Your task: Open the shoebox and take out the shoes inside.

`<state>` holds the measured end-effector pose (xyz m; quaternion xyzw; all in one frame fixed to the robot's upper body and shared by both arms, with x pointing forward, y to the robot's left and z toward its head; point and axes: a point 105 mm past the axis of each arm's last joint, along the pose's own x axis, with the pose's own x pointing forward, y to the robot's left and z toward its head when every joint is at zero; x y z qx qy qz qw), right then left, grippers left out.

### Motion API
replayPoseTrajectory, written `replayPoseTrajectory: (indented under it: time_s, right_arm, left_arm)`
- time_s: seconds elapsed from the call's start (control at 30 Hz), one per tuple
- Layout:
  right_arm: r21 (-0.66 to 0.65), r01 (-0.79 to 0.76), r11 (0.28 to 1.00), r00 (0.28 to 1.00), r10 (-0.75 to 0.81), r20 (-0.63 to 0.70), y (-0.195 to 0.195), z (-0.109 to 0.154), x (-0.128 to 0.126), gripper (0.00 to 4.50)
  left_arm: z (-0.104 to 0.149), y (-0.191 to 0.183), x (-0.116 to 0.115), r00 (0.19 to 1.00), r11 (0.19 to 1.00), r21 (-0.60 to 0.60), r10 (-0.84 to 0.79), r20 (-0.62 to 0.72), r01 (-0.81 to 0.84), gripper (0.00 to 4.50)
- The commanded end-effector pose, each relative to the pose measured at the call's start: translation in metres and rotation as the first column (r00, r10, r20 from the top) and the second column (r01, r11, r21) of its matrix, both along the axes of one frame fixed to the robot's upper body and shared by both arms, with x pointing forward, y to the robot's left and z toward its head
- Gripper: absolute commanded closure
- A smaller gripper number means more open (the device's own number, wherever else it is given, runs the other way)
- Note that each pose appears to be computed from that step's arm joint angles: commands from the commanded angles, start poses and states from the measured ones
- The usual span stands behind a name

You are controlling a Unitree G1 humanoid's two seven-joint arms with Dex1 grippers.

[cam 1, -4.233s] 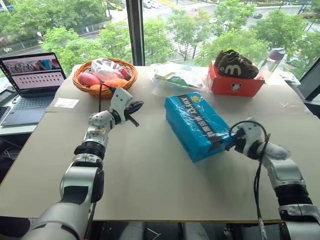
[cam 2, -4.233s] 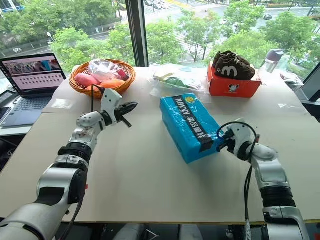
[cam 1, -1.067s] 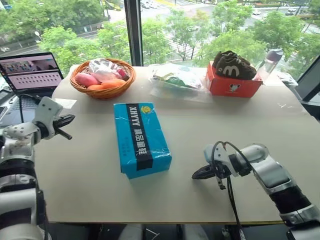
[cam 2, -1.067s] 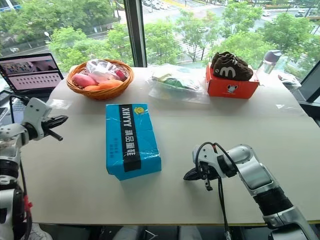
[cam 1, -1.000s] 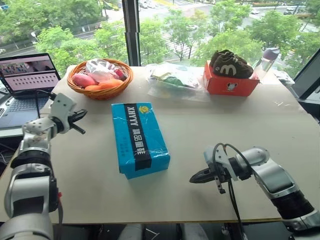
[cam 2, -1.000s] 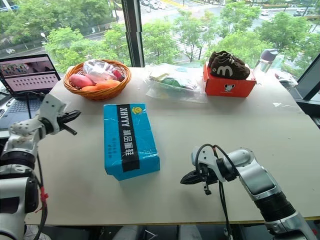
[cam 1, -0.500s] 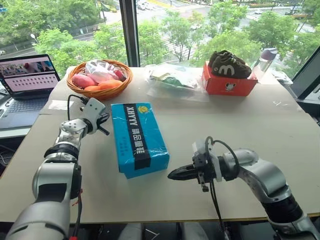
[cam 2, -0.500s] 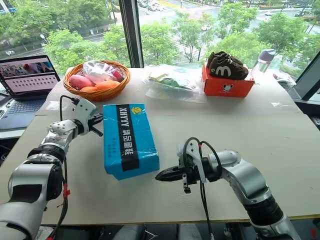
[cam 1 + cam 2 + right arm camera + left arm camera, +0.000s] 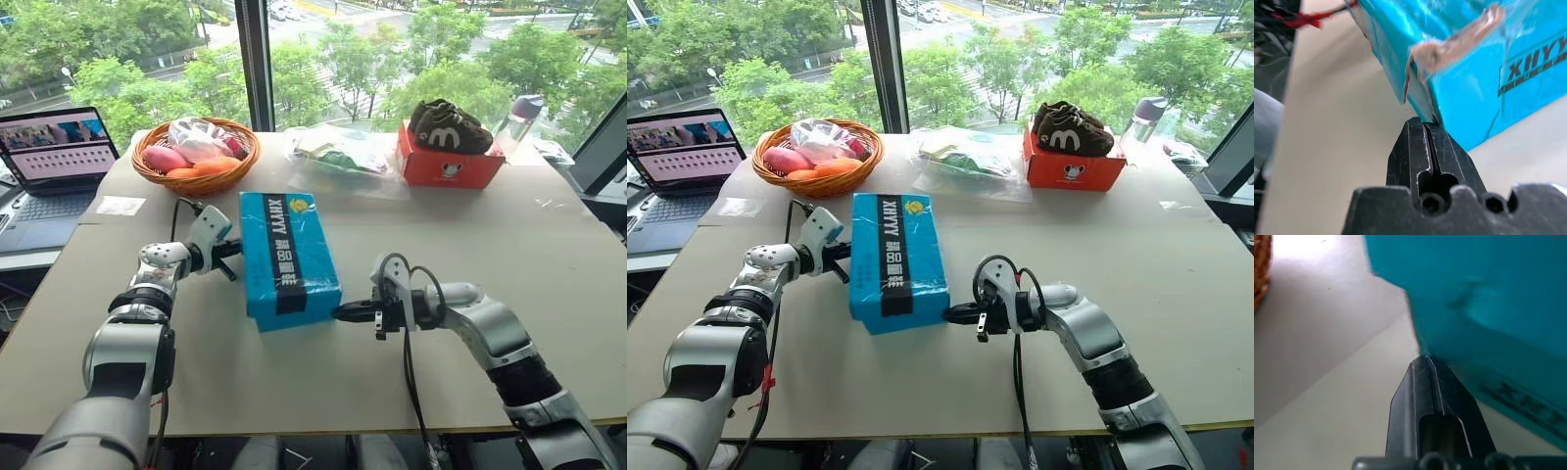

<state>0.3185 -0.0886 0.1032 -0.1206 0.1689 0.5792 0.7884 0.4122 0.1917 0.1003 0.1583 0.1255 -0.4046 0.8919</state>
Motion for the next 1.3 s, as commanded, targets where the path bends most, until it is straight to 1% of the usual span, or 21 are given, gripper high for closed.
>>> replayPoseTrajectory:
  time_s: [0.03, 0.13, 0.2, 0.27, 0.3, 0.33, 0.4, 0.47, 0.5, 0.53, 0.57, 0.6, 0.63, 0.7, 0.77, 0.87, 0.93, 1.07, 1.2, 1.3]
  right_arm:
    - [-0.021, 0.071, 0.997, 0.991, -0.068, 0.112, -0.012, 0.008, 0.028, 4.47]
    - [-0.020, 0.123, 0.992, 0.981, -0.119, 0.155, -0.018, 0.009, 0.047, 4.47]
    - [-0.060, 0.147, 0.987, 0.974, -0.134, 0.181, -0.024, 0.005, 0.056, 4.47]
    - [-0.097, 0.137, 0.986, 0.973, -0.116, 0.198, -0.029, 0.004, 0.058, 4.47]
    - [-0.103, 0.130, 0.986, 0.973, -0.107, 0.203, -0.030, 0.004, 0.058, 4.47]
    - [-0.122, 0.114, 0.986, 0.974, -0.087, 0.208, -0.032, 0.005, 0.056, 4.47]
    - [-0.175, 0.070, 0.982, 0.976, -0.032, 0.215, -0.039, 0.003, 0.048, 4.47]
    - [-0.206, 0.045, 0.978, 0.975, 0.002, 0.222, -0.043, 0.002, 0.043, 4.47]
    - [-0.196, 0.079, 0.978, 0.968, -0.028, 0.251, -0.047, 0.005, 0.046, 4.47]
    - [-0.168, 0.126, 0.978, 0.957, -0.075, 0.281, -0.049, 0.010, 0.053, 4.47]
    - [-0.126, 0.187, 0.974, 0.939, -0.140, 0.313, -0.050, 0.016, 0.062, 4.47]
    - [-0.095, 0.228, 0.969, 0.926, -0.185, 0.329, -0.050, 0.021, 0.069, 4.47]
    - [-0.076, 0.260, 0.963, 0.911, -0.218, 0.350, -0.049, 0.024, 0.075, 4.47]
    - [-0.036, 0.304, 0.952, 0.877, -0.265, 0.402, -0.040, 0.031, 0.089, 4.47]
    - [-0.019, 0.321, 0.947, 0.849, -0.279, 0.449, -0.030, 0.038, 0.099, 4.47]
    - [0.031, 0.312, 0.950, 0.835, -0.290, 0.467, -0.007, 0.048, 0.112, 4.47]
    - [0.035, 0.315, 0.948, 0.826, -0.292, 0.482, 0.006, 0.051, 0.120, 4.47]
    - [0.039, 0.299, 0.954, 0.828, -0.279, 0.487, 0.033, 0.055, 0.128, 4.47]
    - [0.045, 0.244, 0.969, 0.851, -0.236, 0.468, 0.051, 0.053, 0.124, 4.47]
    - [0.063, 0.203, 0.977, 0.874, -0.209, 0.439, 0.063, 0.048, 0.119, 4.47]
  left_arm:
    - [-0.005, 0.008, -0.031, 0.970, 0.980, -0.046, -0.197, -0.144, 0.192, 4.50]
    - [-0.009, 0.017, -0.058, 0.919, 0.954, -0.089, -0.298, -0.259, 0.285, 4.50]
    - [-0.007, 0.022, -0.081, 0.878, 0.935, -0.118, -0.355, -0.320, 0.335, 4.50]
    - [0.001, 0.027, -0.103, 0.852, 0.926, -0.140, -0.377, -0.364, 0.351, 4.50]
    - [0.004, 0.027, -0.110, 0.844, 0.925, -0.145, -0.381, -0.378, 0.352, 4.50]
    - [0.008, 0.033, -0.110, 0.859, 0.935, -0.113, -0.354, -0.370, 0.337, 4.50]
    - [0.016, 0.047, -0.094, 0.924, 0.968, -0.025, -0.245, -0.292, 0.249, 4.50]
    - [0.021, 0.058, -0.078, 0.966, 0.988, 0.028, -0.141, -0.218, 0.151, 4.50]
    - [0.033, 0.076, -0.051, 0.994, 0.997, 0.076, 0.039, -0.098, -0.031, 4.50]
    - [0.045, 0.091, -0.032, 0.984, 0.980, 0.092, 0.178, 0.009, -0.178, 4.50]
    - [0.057, 0.100, -0.017, 0.957, 0.956, 0.077, 0.275, 0.094, -0.283, 4.50]
    - [0.064, 0.105, -0.009, 0.935, 0.940, 0.062, 0.325, 0.140, -0.336, 4.50]
    - [0.068, 0.103, -0.005, 0.927, 0.936, 0.044, 0.338, 0.162, -0.349, 4.50]
    - [0.067, 0.082, 0.003, 0.940, 0.954, 0.003, 0.294, 0.175, -0.299, 4.50]
    - [0.063, 0.064, 0.005, 0.956, 0.972, -0.014, 0.235, 0.177, -0.236, 4.50]
    - [0.051, 0.035, 0.000, 0.982, 0.992, -0.019, 0.124, 0.144, -0.123, 4.50]
    - [0.044, 0.020, -0.005, 0.991, 0.998, -0.010, 0.058, 0.123, -0.057, 4.50]
    - [0.028, -0.005, -0.023, 0.997, 0.998, -0.027, -0.052, 0.063, 0.053, 4.50]
    - [0.027, -0.022, -0.041, 0.993, 0.992, -0.058, -0.114, 0.019, 0.115, 4.50]
    - [0.024, -0.033, -0.061, 0.981, 0.979, -0.080, -0.190, -0.043, 0.186, 4.50]
